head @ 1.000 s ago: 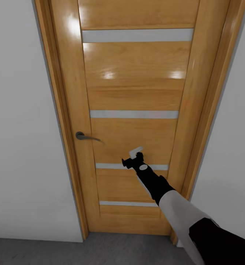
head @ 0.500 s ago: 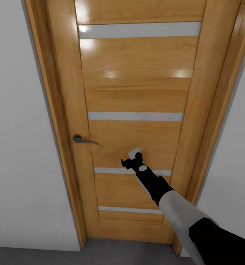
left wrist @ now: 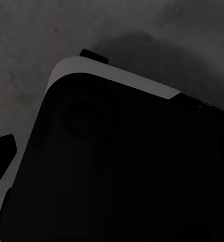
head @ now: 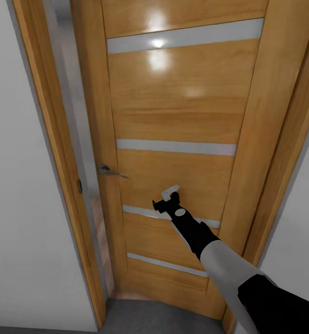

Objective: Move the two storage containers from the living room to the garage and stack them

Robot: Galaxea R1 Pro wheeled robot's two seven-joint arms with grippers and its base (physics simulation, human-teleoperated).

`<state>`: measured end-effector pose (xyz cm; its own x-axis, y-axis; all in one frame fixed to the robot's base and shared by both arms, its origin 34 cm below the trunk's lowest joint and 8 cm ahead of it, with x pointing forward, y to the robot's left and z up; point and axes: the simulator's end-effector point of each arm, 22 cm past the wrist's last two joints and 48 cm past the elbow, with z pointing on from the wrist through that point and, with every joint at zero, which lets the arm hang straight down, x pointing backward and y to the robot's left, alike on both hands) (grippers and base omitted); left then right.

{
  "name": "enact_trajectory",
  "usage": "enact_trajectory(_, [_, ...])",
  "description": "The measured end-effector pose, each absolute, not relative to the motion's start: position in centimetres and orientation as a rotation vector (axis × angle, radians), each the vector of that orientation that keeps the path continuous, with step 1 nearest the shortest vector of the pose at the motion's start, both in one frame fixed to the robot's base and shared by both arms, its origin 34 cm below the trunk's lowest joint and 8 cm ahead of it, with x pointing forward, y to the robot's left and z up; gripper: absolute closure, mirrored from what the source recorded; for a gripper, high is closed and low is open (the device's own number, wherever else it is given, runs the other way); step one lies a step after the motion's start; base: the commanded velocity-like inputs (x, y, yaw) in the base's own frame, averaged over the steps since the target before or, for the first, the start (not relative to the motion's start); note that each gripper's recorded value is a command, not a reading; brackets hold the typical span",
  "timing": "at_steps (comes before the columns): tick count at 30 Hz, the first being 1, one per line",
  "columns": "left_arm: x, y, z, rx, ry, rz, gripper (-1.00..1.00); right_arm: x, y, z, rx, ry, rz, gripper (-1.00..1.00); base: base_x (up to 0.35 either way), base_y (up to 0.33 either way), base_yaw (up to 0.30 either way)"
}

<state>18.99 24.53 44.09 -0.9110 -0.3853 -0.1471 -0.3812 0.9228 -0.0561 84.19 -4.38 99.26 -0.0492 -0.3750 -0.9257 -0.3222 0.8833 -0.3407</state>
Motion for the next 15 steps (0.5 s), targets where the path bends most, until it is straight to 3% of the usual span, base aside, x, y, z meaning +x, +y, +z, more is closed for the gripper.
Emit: enact_trajectory(15, [19.0, 24.6, 44.1, -0.585, 2.927, -0.038, -1.00, 84.0, -4.9, 97.2, -0.584, 1.680, -0.090, -1.00, 0.212, 0.000, 0.000])
